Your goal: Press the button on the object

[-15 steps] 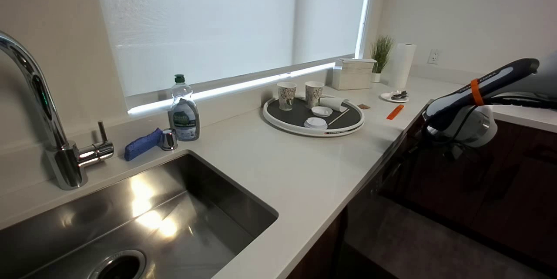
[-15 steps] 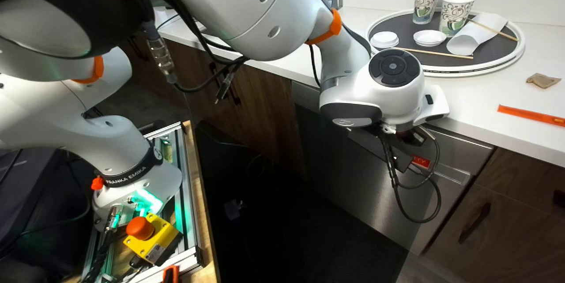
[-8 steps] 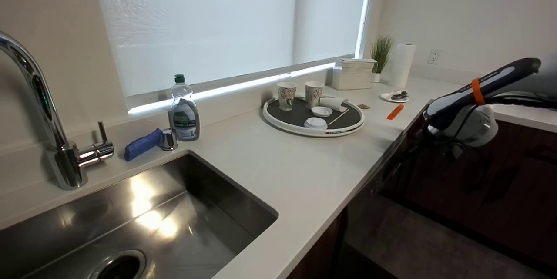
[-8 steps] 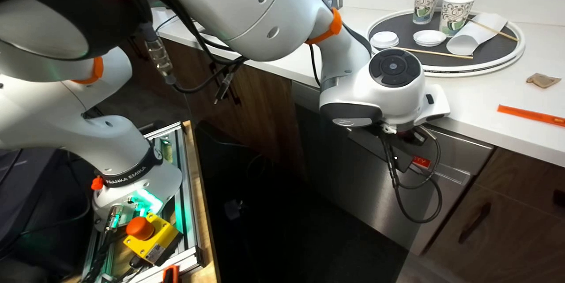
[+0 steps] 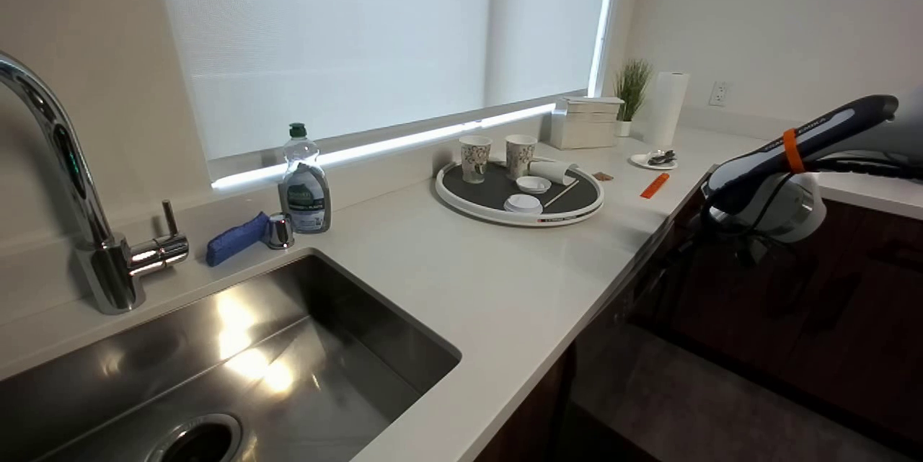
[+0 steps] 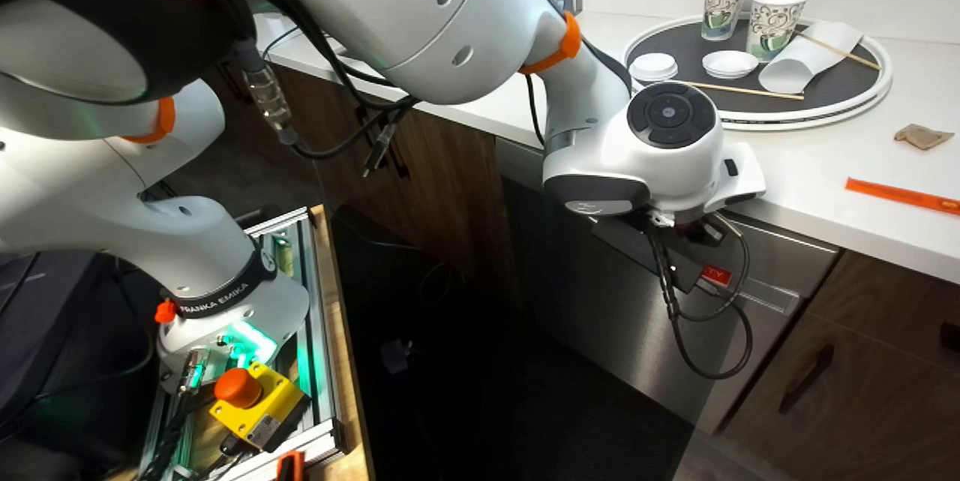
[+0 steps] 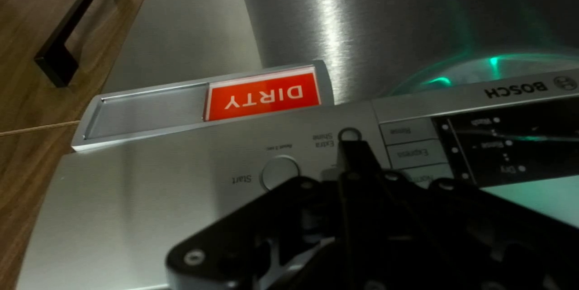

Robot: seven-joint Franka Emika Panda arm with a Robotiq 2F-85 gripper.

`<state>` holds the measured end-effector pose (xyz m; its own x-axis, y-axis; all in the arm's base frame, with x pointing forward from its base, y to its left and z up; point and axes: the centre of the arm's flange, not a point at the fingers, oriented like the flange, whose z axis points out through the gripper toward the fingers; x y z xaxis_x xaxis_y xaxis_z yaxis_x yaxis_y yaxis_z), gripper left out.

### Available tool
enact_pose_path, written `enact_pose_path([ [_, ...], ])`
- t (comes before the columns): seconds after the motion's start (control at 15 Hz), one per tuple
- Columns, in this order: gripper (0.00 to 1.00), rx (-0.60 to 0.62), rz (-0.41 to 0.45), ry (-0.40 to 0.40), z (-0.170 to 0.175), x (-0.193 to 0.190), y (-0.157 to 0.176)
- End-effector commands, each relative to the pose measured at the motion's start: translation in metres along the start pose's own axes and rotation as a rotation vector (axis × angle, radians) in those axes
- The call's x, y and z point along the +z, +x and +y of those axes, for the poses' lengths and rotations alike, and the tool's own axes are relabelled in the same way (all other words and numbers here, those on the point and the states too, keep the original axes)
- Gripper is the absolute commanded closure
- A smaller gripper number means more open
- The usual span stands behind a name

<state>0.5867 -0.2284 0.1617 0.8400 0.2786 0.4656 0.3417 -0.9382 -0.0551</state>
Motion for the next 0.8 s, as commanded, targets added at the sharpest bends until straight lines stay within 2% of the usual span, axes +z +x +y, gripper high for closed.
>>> enact_pose_path([
  [0.0, 1.00, 0.001, 0.022, 0.000, -0.004, 0.010, 0.004],
  [0.27, 1.00, 0.013, 0.032, -0.003, -0.004, 0.013, 0.010],
  [0.73, 1.00, 0.025, 0.062, -0.022, 0.001, 0.014, 0.042],
])
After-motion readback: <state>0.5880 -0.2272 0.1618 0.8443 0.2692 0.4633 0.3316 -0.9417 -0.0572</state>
